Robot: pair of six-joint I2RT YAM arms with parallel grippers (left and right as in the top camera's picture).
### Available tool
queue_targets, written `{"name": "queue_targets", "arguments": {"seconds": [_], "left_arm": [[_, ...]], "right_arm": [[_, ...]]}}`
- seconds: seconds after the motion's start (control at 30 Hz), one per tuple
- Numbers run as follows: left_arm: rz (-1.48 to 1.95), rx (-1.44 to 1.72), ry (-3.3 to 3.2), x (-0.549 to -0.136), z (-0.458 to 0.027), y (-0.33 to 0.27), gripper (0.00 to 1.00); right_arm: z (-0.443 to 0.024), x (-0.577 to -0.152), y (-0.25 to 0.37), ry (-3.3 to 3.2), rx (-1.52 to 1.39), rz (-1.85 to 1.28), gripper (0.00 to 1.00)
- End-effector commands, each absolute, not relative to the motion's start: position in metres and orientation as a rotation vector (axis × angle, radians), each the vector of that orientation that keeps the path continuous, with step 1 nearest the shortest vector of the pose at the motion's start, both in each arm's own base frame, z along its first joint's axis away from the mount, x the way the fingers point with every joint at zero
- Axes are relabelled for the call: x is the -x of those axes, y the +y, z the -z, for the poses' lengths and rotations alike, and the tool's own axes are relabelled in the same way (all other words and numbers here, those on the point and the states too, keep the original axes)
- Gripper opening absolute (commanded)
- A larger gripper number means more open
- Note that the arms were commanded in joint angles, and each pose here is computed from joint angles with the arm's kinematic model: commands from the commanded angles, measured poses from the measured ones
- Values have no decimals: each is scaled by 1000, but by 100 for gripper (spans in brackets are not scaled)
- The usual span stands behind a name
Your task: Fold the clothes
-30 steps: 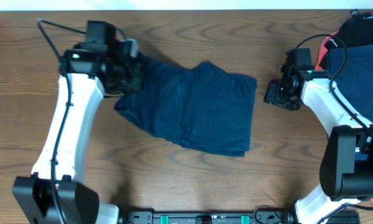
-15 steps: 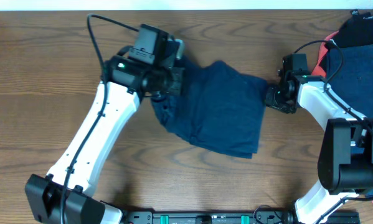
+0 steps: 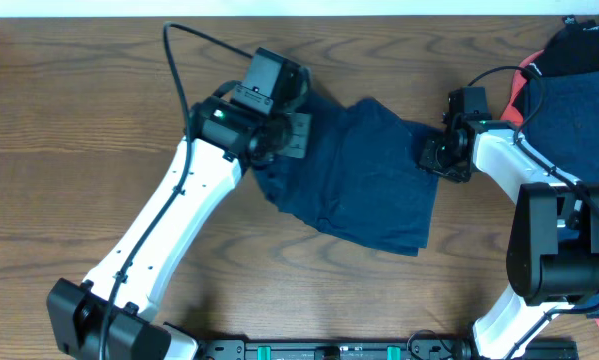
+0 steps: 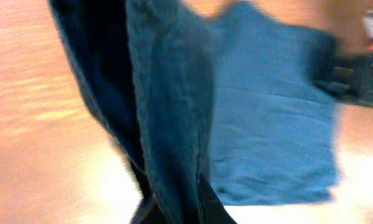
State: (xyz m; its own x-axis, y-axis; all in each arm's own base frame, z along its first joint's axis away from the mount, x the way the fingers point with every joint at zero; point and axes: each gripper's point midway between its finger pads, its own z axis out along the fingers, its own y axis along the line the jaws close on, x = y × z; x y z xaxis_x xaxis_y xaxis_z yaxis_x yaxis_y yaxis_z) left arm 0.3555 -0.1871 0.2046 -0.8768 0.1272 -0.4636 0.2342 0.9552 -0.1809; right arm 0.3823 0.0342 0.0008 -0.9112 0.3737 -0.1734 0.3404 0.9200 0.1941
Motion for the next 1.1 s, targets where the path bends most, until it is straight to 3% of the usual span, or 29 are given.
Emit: {"name": "queue_targets", "arguments": {"seconds": [0.0, 0.03, 0.1, 0.37, 0.67, 0.8, 1.0, 1.07], "left_arm": [[67, -41, 2629, -376, -208, -127, 6], [50, -5, 2645, -376, -206, -115, 6], [15, 76, 2676, -376, -203, -89, 6], [-72, 225, 2719, -374, -197, -23, 6], [-51, 172, 2706, -377, -203, -32, 6], [32, 75, 2652, -383, -225, -66, 6], [124, -45, 2572, -384, -250, -123, 6], [148, -63, 2568, -382, -249, -137, 6]], "right_arm": [[-2, -385, 35, 2885, -544, -239, 50], [-8, -388, 35, 2880, -524, -252, 55], [-18, -394, 39, 2872, -485, -290, 81], [-33, -404, 54, 2856, -423, -414, 93], [-33, -407, 54, 2846, -418, -401, 94], [-29, -414, 47, 2816, -435, -307, 86], [-17, -411, 56, 2837, -434, -238, 49], [-12, -409, 66, 2852, -420, -241, 44]]}}
